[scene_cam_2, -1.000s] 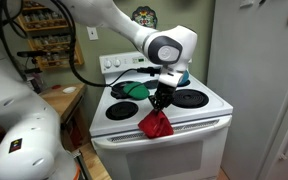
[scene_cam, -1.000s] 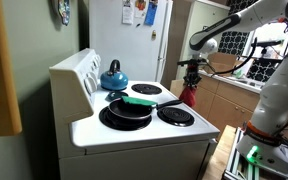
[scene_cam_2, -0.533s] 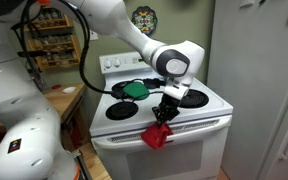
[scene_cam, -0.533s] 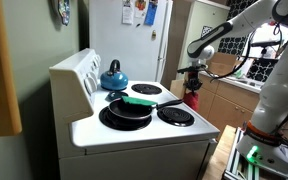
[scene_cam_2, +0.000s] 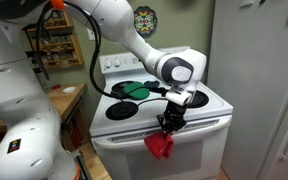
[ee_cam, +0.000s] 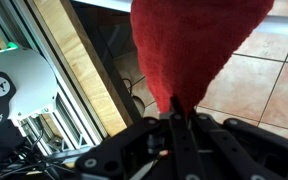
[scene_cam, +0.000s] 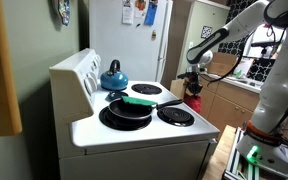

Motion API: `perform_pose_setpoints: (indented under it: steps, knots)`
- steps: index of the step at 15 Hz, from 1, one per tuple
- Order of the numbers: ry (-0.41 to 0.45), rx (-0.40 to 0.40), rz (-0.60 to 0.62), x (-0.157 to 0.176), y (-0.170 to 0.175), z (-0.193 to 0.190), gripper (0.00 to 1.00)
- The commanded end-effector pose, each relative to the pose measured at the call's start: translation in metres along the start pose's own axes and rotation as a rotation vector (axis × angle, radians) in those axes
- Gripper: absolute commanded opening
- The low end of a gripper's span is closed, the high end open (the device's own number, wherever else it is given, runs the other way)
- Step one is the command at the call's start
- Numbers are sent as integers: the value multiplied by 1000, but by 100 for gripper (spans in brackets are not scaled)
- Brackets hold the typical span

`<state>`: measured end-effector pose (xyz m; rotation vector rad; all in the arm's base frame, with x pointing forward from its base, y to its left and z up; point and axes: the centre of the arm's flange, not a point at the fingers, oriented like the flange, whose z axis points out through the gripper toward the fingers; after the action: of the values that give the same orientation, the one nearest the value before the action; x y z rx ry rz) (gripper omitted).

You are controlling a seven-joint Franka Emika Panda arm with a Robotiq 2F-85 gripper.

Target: Pick up the red cloth and hang it on the oven door handle

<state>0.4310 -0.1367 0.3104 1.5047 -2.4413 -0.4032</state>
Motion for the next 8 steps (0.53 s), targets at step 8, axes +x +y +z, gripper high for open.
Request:
perform_pose_setpoints:
  steps: [8]
  knots:
    - [24, 10, 146, -9, -31, 39, 1]
